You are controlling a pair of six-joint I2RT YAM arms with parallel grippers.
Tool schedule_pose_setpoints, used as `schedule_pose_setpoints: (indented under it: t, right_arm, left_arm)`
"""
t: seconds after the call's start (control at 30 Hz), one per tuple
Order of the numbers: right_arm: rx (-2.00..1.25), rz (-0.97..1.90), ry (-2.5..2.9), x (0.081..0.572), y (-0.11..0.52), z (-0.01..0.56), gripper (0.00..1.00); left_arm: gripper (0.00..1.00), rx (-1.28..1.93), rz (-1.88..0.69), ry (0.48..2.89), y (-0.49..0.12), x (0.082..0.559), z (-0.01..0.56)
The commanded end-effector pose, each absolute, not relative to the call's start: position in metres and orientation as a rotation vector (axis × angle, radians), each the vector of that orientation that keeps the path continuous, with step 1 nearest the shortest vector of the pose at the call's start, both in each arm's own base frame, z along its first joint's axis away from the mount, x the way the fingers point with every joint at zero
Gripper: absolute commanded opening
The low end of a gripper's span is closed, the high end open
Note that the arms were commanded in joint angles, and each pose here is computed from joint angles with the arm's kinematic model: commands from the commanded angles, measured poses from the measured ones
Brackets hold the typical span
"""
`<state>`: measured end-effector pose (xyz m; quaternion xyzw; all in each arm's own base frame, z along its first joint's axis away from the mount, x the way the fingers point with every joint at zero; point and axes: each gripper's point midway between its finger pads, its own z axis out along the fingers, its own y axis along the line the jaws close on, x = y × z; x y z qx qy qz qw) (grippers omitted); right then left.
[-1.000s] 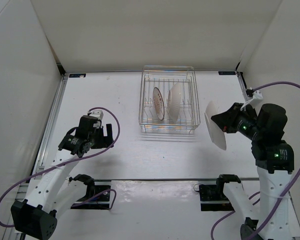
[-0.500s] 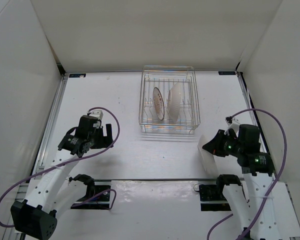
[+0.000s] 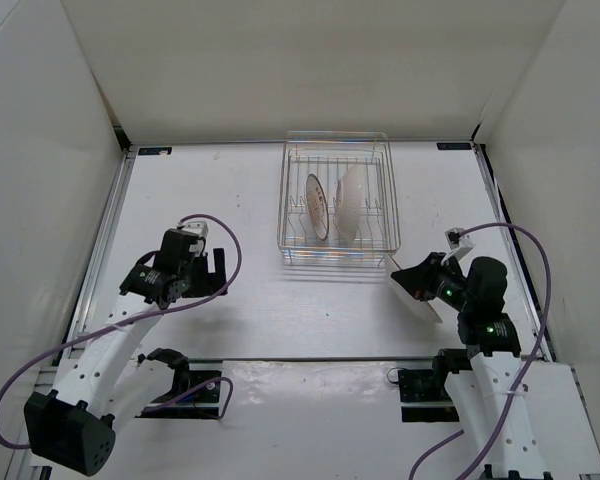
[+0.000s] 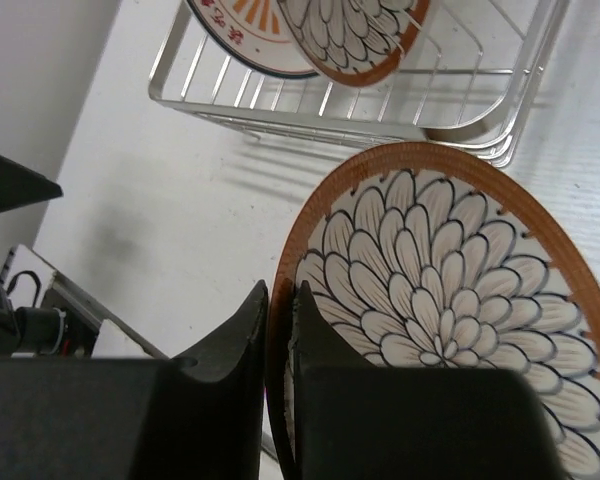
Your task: Unload the plates from the dish rack
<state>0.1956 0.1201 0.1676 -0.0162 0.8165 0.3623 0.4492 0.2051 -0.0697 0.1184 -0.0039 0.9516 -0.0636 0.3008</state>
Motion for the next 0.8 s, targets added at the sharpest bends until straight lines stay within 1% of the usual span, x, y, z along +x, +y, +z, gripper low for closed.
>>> schedule_pose_setpoints:
  t: [0.0, 0.07, 0.13, 0.3, 0.33, 0.43, 0.47, 0.6, 0.77]
  right_arm:
    - [0.177, 1.084, 2.207, 0.178, 0.133, 0.118, 0.0]
    - [0.176, 1.134, 2.171, 0.182, 0.138, 0.122, 0.0]
    - [0.211, 1.179, 2.183, 0.176, 0.143, 0.111, 0.0]
    - [0.231, 1.215, 2.145, 0.175, 0.147, 0.111, 0.01]
    - [0.236, 1.216, 2.145, 0.175, 0.147, 0.111, 0.07]
    - [0.226, 1.229, 2.157, 0.171, 0.149, 0.111, 0.14]
    - [0.224, 1.233, 2.156, 0.171, 0.149, 0.112, 0.19]
    - [0.236, 1.228, 2.175, 0.168, 0.149, 0.11, 0.21]
    - [0.223, 1.16, 2.188, 0.171, 0.143, 0.117, 0.26]
  left_arm:
    - [1.0, -0.016, -0.162, 2.49, -0.07, 0.212, 0.133]
    - [1.0, -0.014, -0.163, 2.487, -0.07, 0.213, 0.134]
    - [1.0, -0.012, -0.156, 2.497, -0.069, 0.212, 0.132]
    - [1.0, -0.012, -0.155, 2.492, -0.069, 0.213, 0.133]
    - [1.0, -0.011, -0.156, 2.494, -0.069, 0.212, 0.133]
    - [1.0, -0.013, -0.155, 2.494, -0.069, 0.213, 0.133]
    - [1.0, -0.011, -0.154, 2.498, -0.069, 0.212, 0.133]
    - [1.0, -0.014, -0.152, 2.498, -0.068, 0.212, 0.133]
    - [1.0, -0.01, -0.152, 2.496, -0.069, 0.212, 0.133]
